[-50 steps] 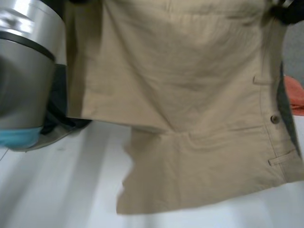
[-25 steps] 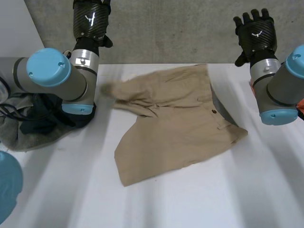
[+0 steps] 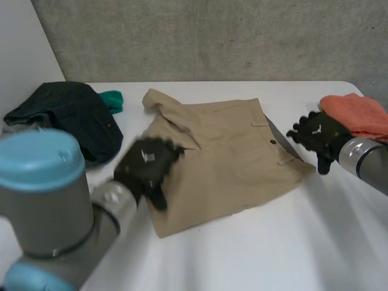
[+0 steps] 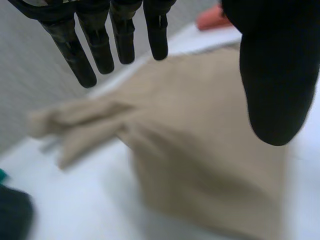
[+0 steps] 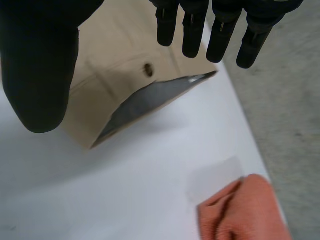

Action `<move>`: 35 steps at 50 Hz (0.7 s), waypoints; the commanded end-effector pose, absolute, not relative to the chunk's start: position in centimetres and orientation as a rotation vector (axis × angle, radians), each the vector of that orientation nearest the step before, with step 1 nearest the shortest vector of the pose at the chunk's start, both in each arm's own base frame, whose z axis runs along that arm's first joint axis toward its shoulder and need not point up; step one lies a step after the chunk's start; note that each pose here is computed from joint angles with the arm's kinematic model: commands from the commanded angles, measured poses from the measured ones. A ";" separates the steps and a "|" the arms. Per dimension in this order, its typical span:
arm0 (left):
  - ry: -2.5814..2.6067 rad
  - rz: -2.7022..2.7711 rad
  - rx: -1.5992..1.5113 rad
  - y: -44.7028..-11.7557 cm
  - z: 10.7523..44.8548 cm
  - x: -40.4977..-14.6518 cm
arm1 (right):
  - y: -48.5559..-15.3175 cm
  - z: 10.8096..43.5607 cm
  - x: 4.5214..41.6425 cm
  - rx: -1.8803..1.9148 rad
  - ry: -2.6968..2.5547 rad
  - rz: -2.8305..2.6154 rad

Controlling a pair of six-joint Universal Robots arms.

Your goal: Fold the laundry.

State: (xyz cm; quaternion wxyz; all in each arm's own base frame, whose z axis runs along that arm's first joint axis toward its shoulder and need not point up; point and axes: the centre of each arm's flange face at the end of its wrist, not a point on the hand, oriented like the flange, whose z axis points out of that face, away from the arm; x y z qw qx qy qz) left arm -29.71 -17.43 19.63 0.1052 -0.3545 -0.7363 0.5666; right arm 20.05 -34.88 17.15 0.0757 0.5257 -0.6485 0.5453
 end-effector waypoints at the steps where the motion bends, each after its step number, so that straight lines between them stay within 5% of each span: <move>1: -2.268 1.493 -1.005 -14.5 16.9 -29.0 | -35.6 13.7 19.8 1.632 -2.016 1.613; 17: -2.338 1.496 -0.975 -16.0 13.5 -29.2 | -35.9 12.6 20.3 1.567 -2.109 1.712; 35: -2.258 1.629 -1.040 -17.4 12.9 -30.3 | -33.8 15.2 19.6 1.510 -2.134 1.661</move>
